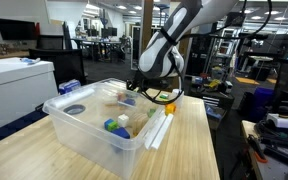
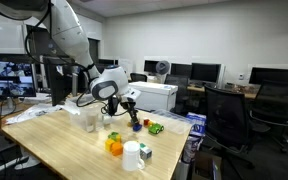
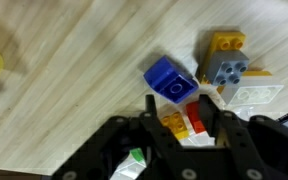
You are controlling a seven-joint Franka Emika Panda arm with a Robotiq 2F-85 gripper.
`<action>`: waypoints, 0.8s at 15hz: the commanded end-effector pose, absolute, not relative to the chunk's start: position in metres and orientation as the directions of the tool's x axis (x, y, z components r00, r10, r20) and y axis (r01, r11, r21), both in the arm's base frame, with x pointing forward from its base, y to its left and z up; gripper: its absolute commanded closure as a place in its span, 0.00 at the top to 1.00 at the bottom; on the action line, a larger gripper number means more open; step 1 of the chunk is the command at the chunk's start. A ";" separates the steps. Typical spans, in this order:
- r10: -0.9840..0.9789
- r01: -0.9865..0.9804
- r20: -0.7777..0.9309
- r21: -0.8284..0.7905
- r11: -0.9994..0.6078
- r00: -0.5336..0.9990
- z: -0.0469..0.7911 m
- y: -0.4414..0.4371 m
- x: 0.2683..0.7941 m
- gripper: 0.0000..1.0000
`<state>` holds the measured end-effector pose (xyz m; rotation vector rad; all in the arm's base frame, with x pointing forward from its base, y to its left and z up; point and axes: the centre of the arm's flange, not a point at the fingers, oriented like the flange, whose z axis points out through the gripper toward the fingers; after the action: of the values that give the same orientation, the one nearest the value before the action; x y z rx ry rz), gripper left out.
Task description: Move the clear storage box a little to the left, pick up the white lego block from the table and put it in the clear storage container, pick up the blue lego block from the table and put it in the clear storage container
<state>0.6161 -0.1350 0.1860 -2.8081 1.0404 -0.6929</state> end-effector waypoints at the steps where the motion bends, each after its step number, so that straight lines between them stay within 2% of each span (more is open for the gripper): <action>1: -0.636 -0.623 0.385 -0.176 -0.762 0.669 0.184 -0.152 0.607 0.78; 4: -0.627 -0.621 0.398 -0.161 -0.767 0.670 0.186 -0.160 0.601 0.98; 5: -0.643 -0.631 0.396 -0.181 -0.754 0.655 0.184 -0.162 0.608 0.99; 6: -0.644 -0.632 0.397 -0.181 -0.753 0.654 0.184 -0.163 0.608 0.88; 7: -0.643 -0.631 0.398 -0.181 -0.754 0.654 0.184 -0.163 0.609 0.99; 12: -0.635 -0.608 0.379 -0.203 -0.767 0.674 0.172 -0.142 0.618 1.00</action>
<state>0.6127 -0.1466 0.1803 -2.8266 1.0590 -0.6826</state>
